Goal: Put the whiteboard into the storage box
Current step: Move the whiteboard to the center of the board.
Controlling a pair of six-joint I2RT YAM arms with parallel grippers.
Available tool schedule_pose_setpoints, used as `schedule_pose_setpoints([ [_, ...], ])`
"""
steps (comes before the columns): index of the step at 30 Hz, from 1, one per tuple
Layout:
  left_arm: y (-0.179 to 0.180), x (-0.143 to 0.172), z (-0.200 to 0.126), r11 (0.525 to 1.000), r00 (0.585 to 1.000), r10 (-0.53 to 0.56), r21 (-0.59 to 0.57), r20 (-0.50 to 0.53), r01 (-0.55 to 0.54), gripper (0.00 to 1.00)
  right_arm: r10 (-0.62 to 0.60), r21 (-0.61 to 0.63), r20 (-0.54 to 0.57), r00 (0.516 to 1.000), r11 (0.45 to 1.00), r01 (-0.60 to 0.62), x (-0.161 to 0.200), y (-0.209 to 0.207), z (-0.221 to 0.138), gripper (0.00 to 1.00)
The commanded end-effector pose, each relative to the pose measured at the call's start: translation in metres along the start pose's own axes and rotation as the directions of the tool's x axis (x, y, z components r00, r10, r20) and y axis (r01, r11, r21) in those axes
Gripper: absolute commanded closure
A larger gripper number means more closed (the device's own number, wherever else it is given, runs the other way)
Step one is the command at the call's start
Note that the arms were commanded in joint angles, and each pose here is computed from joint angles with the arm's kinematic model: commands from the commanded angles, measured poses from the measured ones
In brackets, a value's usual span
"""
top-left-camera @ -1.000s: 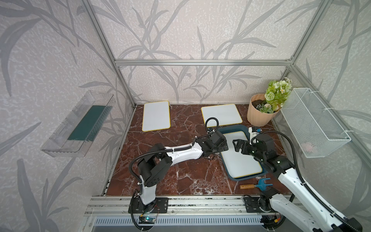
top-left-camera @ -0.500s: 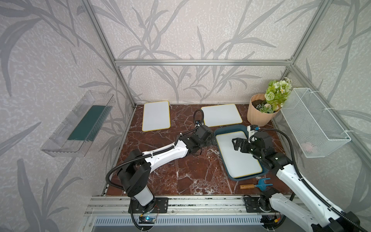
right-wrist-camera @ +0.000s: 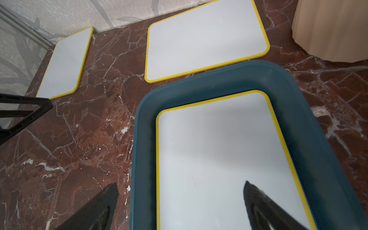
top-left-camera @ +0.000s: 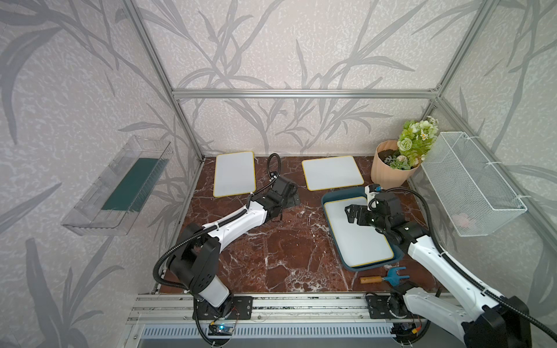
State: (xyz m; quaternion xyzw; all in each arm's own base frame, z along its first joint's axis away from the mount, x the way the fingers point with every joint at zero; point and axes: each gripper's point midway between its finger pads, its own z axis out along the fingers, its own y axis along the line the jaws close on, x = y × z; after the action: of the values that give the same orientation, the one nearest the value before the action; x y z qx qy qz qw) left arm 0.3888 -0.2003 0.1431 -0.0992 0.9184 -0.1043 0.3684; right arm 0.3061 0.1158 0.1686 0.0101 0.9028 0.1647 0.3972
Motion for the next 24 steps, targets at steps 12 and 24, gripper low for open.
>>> schedule_pose_setpoints([
  [12,-0.008,-0.028,0.069,0.992,0.993,0.096,-0.070,-0.075,-0.102,0.03,-0.044,-0.013,0.122,0.992,0.999,0.046,-0.015,0.007,-0.007,0.01],
  [24,-0.026,-0.051,0.108,0.984,0.985,0.143,-0.093,-0.099,-0.153,0.06,-0.075,-0.004,0.225,0.971,0.997,0.078,-0.017,0.017,-0.008,0.01],
])
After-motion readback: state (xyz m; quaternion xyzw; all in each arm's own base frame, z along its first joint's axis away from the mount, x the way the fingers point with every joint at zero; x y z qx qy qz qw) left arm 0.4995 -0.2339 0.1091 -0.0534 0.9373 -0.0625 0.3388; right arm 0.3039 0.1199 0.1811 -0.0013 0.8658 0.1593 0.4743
